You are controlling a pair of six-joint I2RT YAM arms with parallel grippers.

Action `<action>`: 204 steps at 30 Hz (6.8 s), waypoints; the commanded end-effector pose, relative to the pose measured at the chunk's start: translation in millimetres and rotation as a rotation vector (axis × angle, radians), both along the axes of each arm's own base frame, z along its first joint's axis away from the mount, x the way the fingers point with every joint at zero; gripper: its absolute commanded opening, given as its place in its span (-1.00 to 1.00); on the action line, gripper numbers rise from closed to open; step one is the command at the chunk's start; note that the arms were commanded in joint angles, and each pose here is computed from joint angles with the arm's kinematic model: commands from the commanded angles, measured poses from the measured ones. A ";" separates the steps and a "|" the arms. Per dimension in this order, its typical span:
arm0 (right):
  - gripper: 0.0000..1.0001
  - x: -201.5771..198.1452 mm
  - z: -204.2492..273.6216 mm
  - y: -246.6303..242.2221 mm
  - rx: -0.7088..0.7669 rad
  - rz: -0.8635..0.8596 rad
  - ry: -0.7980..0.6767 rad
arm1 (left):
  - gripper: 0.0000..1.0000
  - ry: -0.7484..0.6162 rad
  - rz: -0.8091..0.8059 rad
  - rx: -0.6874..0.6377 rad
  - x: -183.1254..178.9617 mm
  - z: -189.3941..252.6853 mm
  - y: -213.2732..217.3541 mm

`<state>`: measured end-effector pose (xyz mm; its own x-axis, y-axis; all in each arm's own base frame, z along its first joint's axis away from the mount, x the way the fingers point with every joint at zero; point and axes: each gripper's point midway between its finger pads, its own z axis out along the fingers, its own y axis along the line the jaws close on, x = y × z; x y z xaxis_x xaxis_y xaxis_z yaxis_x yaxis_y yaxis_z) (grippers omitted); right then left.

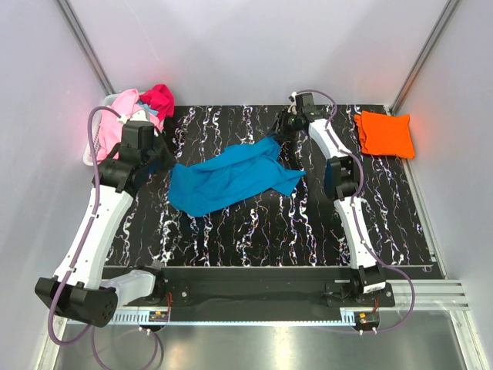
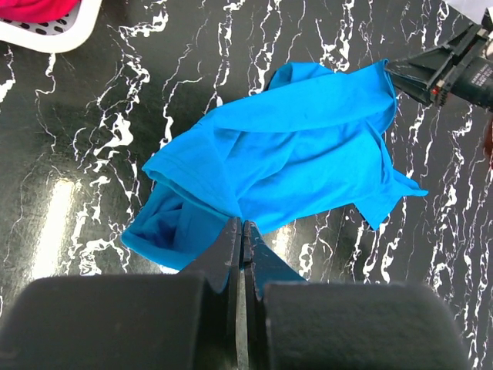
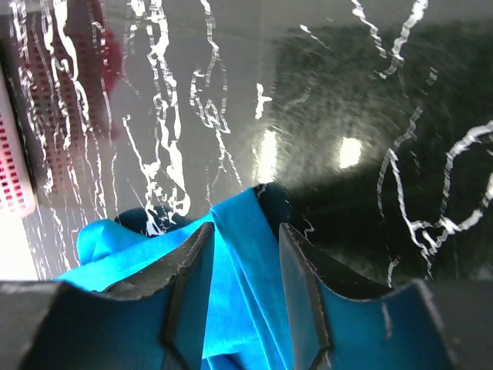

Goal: Fold and stack the t-shirts
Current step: Flatten the tshirt out

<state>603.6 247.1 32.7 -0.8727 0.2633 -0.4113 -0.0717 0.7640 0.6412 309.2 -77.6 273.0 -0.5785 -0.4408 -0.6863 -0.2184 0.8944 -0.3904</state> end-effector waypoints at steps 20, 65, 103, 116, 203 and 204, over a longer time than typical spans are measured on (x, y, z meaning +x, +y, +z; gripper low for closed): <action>-0.81 0.2 -5.3 11.9 -0.021 0.109 -0.085 | -1.00 -0.051 -0.038 -0.044 0.3 15.6 -8.4; -1.00 -261.1 481.2 -215.0 -0.546 -0.545 -0.851 | -1.00 -0.696 -0.275 -0.051 72.1 271.6 28.6; -1.00 -177.9 371.1 -170.5 -0.483 -0.417 -0.678 | -1.00 -0.143 0.142 0.364 139.1 115.1 60.3; -1.00 -176.7 338.3 -179.3 -0.483 -0.498 -0.580 | -1.00 0.092 0.312 0.388 48.3 59.5 80.5; -1.00 -332.1 162.7 -145.5 -0.300 -0.333 0.038 | -0.17 0.348 0.221 -0.007 -120.6 -222.4 8.1; -1.00 -331.6 162.5 -145.7 -0.302 -0.333 0.037 | -0.17 0.330 0.223 -0.013 -119.7 -219.2 8.9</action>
